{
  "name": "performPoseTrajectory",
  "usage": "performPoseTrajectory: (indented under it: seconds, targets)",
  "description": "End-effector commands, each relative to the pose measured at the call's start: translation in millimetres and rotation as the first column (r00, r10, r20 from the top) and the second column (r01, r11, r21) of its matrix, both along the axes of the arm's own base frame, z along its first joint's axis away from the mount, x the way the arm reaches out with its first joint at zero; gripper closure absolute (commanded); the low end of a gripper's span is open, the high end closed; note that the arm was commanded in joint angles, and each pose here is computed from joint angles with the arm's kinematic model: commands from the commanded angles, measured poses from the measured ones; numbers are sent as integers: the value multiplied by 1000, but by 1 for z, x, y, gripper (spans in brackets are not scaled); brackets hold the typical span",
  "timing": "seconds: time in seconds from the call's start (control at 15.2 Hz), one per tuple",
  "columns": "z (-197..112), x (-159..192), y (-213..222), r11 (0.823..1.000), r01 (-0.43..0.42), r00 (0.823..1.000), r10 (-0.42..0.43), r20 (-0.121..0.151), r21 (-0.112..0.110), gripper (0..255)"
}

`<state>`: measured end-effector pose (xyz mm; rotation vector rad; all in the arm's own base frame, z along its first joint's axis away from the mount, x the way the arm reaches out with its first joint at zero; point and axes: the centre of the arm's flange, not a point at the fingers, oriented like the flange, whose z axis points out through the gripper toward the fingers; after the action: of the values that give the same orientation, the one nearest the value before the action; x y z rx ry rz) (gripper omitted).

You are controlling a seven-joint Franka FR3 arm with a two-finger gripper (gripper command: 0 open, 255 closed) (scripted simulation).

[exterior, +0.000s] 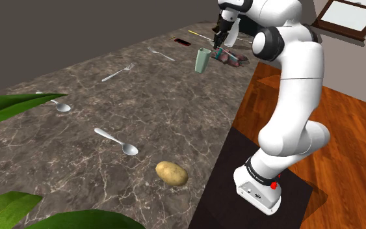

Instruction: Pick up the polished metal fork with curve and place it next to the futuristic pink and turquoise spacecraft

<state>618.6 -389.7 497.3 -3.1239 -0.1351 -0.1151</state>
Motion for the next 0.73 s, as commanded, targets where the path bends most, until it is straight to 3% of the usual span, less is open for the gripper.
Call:
performPoseTrajectory:
  seconds: [0.0, 0.13, 0.66]
  targets:
    - [-1, -1, -26, 1000, -1, 1000, 1, 0, 0, 255]
    - [-1, -3, -49, 1000, -1, 1000, 1, 0, 0, 255]
    - [-43, -3, -49, 1000, -1, 1000, 1, 0, 0, 255]
